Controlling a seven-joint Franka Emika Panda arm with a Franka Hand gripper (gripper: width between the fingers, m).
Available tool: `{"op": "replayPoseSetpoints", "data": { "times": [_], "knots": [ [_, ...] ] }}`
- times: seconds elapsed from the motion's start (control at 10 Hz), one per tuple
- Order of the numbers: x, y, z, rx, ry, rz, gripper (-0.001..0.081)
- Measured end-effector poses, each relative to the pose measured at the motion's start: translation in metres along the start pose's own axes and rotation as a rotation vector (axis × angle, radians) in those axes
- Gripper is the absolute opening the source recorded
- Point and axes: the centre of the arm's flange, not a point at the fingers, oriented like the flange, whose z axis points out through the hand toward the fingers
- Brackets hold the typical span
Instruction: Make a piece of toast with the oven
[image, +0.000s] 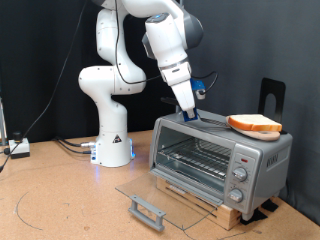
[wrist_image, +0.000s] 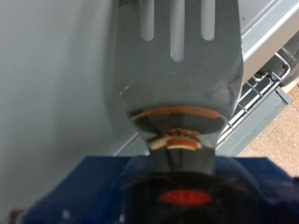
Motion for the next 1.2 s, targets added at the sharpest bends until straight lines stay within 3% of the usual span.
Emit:
{"op": "replayPoseSetpoints", "data": {
  "times": [1.2],
  "knots": [
    [0.000,-0.021,-0.017,0.008,0.037,-0.025,0.0429]
  ]
}}
